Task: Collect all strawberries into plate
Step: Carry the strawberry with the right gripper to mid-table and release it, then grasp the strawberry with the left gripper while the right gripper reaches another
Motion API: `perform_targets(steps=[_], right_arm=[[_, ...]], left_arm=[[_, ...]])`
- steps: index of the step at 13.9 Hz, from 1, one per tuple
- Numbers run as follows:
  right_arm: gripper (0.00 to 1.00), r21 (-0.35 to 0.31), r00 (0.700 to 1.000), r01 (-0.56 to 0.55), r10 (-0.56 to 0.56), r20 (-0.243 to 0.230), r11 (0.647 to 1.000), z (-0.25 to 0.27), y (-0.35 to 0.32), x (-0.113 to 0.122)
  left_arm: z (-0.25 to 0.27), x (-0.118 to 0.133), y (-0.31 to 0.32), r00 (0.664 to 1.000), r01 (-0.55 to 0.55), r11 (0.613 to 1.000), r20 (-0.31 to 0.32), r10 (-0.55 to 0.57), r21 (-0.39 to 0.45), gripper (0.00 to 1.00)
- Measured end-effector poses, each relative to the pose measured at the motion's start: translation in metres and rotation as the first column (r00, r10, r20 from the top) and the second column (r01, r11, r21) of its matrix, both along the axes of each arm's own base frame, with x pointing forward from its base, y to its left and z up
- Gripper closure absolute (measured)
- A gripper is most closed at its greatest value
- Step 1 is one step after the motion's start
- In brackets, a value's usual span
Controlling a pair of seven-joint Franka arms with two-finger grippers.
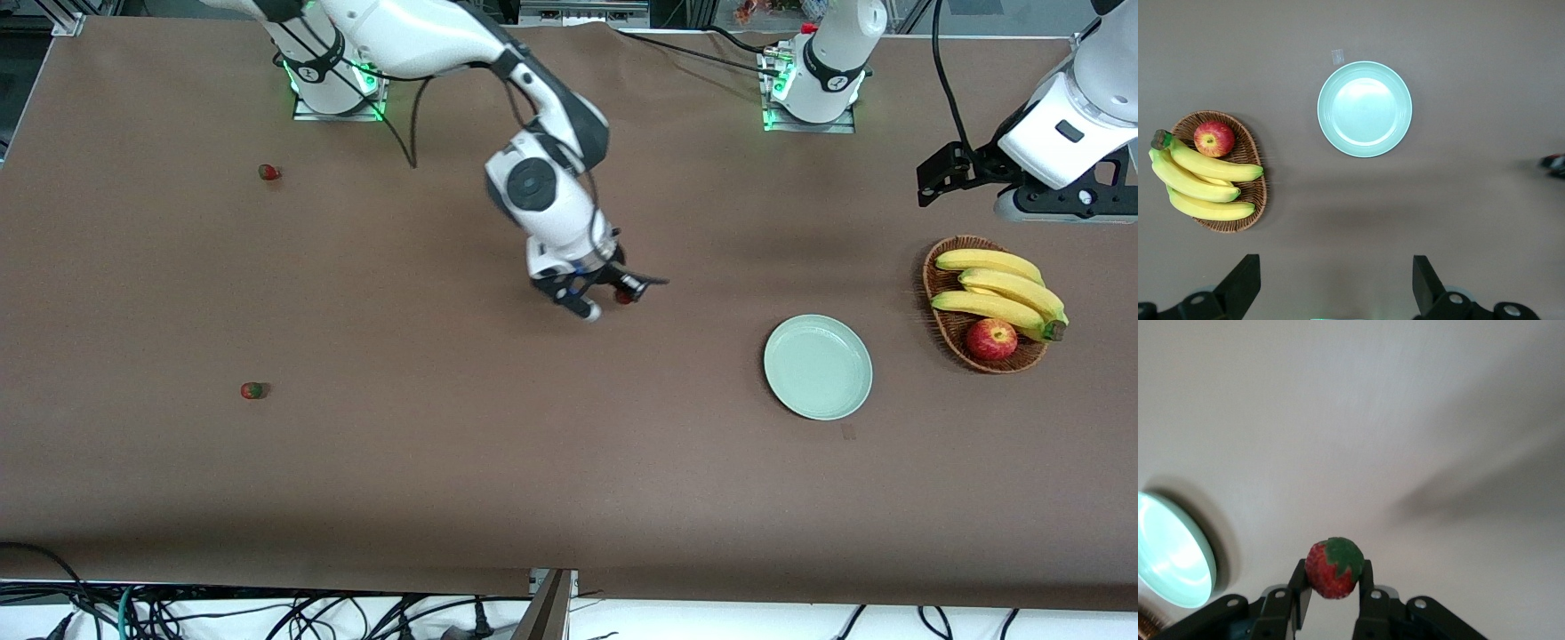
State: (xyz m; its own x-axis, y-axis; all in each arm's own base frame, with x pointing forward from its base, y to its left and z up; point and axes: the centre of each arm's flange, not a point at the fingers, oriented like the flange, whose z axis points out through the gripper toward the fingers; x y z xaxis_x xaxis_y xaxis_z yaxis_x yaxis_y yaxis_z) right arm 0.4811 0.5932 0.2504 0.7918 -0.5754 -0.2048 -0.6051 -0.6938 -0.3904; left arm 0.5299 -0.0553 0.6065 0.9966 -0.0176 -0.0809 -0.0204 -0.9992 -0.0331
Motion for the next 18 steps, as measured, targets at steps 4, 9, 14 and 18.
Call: perform_targets(steps=[4,9,14,18], right_arm=[[0.45,-0.017,0.999,0.019,-0.018,0.047,1.0,-0.04,0.016,-0.02],[0.03,-0.168,0.999,-0.03,0.033,0.016,0.985,0.009,-0.026,0.031],[0.03,-0.362,0.936,-0.34,0.277,-0.217,0.868,0.071,-0.179,0.094],[0.03,-0.342,0.837,-0.539,0.442,-0.324,0.77,0.061,-0.373,0.105]], left_arm=[[0.0,0.0,0.001,1.0,-0.001,1.0,0.0,0.001,0.0,0.0],[-0.001,0.001,0.0,1.0,0.0,1.0,-0.002,0.0,0.0,0.0],[-0.055,0.016,-0.047,0.99,0.088,0.996,-0.108,-0.088,-0.013,0.0],[-0.167,0.043,-0.11,0.96,0.168,0.984,-0.214,-0.178,-0.067,0.0]])
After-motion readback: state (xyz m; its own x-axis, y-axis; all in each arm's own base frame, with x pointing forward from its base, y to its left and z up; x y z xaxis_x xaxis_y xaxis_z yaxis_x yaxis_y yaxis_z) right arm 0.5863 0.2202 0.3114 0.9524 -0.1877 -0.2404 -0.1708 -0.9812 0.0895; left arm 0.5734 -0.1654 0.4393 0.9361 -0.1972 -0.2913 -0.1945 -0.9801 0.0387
